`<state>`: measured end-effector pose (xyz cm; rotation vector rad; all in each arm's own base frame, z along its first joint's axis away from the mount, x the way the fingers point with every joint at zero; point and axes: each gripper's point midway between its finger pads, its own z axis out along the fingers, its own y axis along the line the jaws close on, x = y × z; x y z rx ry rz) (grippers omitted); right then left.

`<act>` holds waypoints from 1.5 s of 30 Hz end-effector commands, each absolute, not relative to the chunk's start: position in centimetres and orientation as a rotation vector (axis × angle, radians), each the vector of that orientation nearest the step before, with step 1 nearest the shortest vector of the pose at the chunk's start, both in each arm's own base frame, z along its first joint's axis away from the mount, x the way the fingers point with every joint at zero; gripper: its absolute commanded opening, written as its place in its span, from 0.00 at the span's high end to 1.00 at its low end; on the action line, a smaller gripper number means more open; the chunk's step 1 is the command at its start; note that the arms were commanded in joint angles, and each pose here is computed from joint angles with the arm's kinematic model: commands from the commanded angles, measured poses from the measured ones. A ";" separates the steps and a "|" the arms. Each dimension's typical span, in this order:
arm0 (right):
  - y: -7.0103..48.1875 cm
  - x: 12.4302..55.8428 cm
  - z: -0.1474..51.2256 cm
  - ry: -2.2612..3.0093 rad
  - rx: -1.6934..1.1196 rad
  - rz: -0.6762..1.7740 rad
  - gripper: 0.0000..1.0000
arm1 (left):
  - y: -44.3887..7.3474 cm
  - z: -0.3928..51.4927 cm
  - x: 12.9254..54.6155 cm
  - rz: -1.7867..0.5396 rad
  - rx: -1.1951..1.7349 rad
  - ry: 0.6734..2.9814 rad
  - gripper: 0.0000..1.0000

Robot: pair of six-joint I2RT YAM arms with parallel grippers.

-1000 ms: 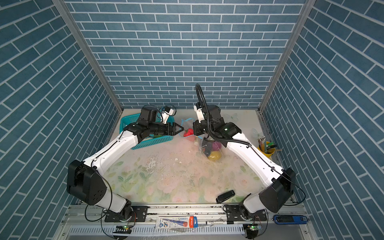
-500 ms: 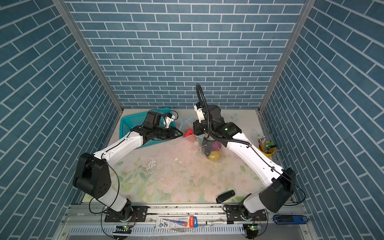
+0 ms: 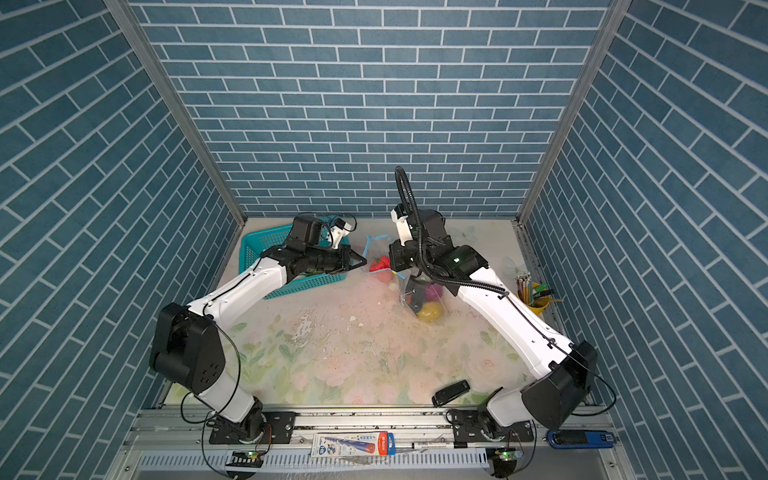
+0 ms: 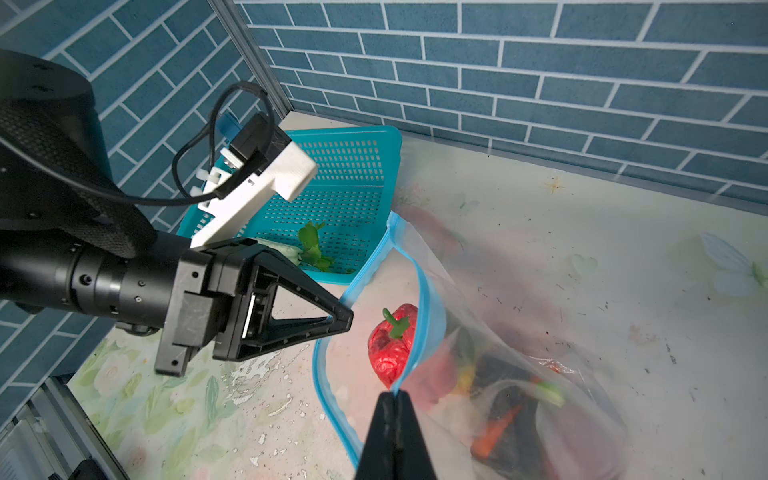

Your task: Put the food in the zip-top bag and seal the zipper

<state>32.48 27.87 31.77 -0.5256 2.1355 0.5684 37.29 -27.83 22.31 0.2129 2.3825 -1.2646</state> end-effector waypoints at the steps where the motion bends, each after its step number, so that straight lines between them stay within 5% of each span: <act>1: 26.6 32.2 33.3 2.084 -0.519 0.530 1.00 | -28.8 24.5 37.3 -1.313 0.235 2.338 0.91; 15: 22.6 31.2 31.9 2.191 -0.425 0.362 0.99 | -33.2 28.6 37.0 -1.408 0.328 2.273 0.93; 26: 19.9 31.7 31.1 2.322 -0.334 0.175 0.68 | -34.4 30.0 37.0 -1.481 0.329 2.238 0.94; 30: 20.6 32.4 30.8 2.374 -0.330 0.157 0.67 | -34.6 30.2 36.8 -1.491 0.334 2.236 0.94; 35: 21.4 32.7 31.1 2.387 -0.337 0.189 0.75 | -34.7 30.7 36.7 -1.496 0.341 2.226 0.94; 42: 20.8 32.8 32.6 2.367 -0.346 0.144 1.00 | -35.1 31.0 36.7 -1.507 0.348 2.221 0.94; 45: 20.5 32.6 32.9 2.375 -0.359 0.119 1.00 | -35.4 31.6 36.7 -1.512 0.348 2.211 0.94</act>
